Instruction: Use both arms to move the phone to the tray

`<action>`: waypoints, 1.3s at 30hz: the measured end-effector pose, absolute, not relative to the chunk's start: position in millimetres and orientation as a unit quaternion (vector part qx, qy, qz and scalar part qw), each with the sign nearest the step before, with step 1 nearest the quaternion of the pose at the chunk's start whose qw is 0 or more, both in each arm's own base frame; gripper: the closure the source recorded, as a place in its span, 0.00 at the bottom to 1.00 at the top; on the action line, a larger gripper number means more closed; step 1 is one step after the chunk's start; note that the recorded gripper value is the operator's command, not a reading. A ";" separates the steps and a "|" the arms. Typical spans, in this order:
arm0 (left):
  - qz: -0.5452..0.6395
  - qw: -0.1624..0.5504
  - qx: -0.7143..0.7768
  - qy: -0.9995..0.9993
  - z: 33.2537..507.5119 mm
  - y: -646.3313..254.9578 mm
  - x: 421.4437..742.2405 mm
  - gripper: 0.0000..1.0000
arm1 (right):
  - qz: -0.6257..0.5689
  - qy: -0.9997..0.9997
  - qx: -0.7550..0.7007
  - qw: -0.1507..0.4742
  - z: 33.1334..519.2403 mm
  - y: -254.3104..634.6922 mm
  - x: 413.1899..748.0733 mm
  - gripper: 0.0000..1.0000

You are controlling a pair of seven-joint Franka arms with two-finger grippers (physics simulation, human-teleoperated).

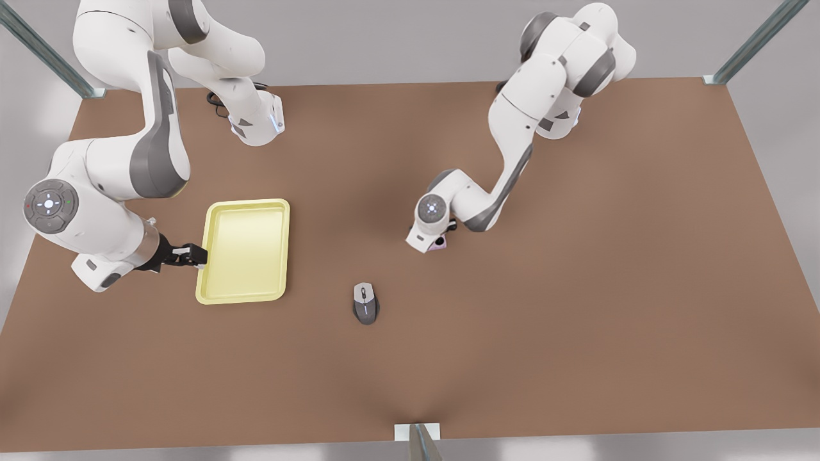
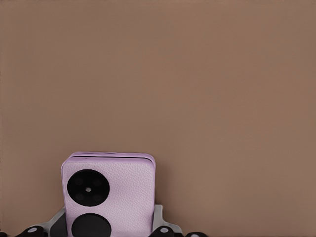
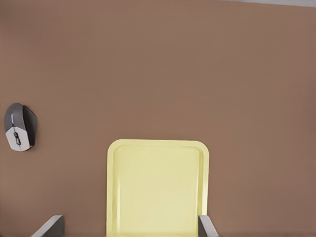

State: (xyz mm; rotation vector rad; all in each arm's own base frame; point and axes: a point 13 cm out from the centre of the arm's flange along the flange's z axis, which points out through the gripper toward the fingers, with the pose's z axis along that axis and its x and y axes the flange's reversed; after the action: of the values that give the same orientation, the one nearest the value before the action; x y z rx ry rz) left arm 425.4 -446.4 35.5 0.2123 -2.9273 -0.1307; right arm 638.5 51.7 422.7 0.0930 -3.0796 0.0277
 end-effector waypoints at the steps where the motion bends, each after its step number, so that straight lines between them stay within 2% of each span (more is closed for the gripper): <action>1: -0.045 0.102 0.073 -0.991 35.7 -444.2 426.6 0.24 | 0.009 -0.999 0.030 0.031 422.3 51.6 638.4 0.00; 5: -0.040 0.116 0.060 -0.991 39.5 -442.1 420.8 0.09 | 0.010 -0.999 0.029 0.032 422.2 50.7 637.7 0.00; 6: -0.040 0.119 0.054 -0.991 41.9 -439.7 421.0 0.01 | 0.010 -0.999 0.029 0.032 422.3 50.1 637.7 0.00; 9: -0.036 0.128 0.034 -0.991 57.0 -436.9 422.9 0.00 | 0.010 -0.999 0.029 0.032 422.2 49.9 637.5 0.00; 10: -0.027 0.123 0.027 -0.992 82.7 -442.8 426.2 0.00 | 0.010 -0.999 0.029 0.032 422.1 49.8 637.5 0.00; 11: -0.010 0.106 0.026 -0.994 130.0 -451.4 440.4 0.00 | 0.010 -0.999 0.029 0.032 422.1 49.7 637.4 0.00; 13: 0.035 0.054 0.047 -0.997 262.3 -461.2 510.9 0.00 | 0.010 -0.999 0.029 0.033 421.8 49.6 637.3 0.00; 15: 0.051 0.019 0.108 -0.993 369.9 -389.1 585.5 0.00 | 0.010 -0.999 0.028 0.032 421.9 48.4 637.4 0.00; 16: 0.049 0.014 0.139 -0.989 405.1 -337.8 606.5 0.00 | 0.010 -0.999 0.028 0.032 421.9 48.3 637.4 0.00; 17: 0.043 0.018 0.163 -0.985 426.4 -291.4 615.8 0.00 | 0.010 -0.999 0.028 0.033 421.7 48.4 637.3 0.00; 18: 0.029 0.026 0.182 -0.983 441.0 -249.1 608.8 0.00 | 0.010 -0.999 0.028 0.033 421.6 48.1 637.2 0.00; 20: 0.006 0.049 0.212 -0.976 449.5 -182.1 572.4 0.00 | 0.010 -0.999 0.028 0.033 421.6 48.3 637.1 0.00; 23: 0.024 0.084 0.198 -0.976 465.2 -177.0 551.5 0.00 | 0.010 -0.999 0.033 0.033 421.0 54.7 636.7 0.00; 26: 0.058 0.101 0.168 -0.979 486.7 -196.4 544.0 0.00 | 0.012 -0.995 0.079 0.056 391.5 114.1 631.3 0.00; 32: 0.062 0.152 0.131 -0.978 462.3 -205.8 535.7 0.00 | 0.014 -0.980 0.171 0.096 305.3 245.3 584.8 0.00; 36: 0.064 0.163 0.113 -0.978 453.4 -207.9 535.1 0.00 | 0.016 -0.972 0.218 0.091 241.2 367.2 551.6 0.00; 39: 0.066 0.167 0.103 -0.978 448.4 -209.1 536.0 0.00 | -0.001 -0.976 0.211 0.061 208.8 455.2 552.6 0.00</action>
State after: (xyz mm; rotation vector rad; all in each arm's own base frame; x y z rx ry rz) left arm 536.0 -209.1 448.4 0.2937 -2.7835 0.1885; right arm 552.6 455.2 208.8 0.6395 -2.9512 -0.0044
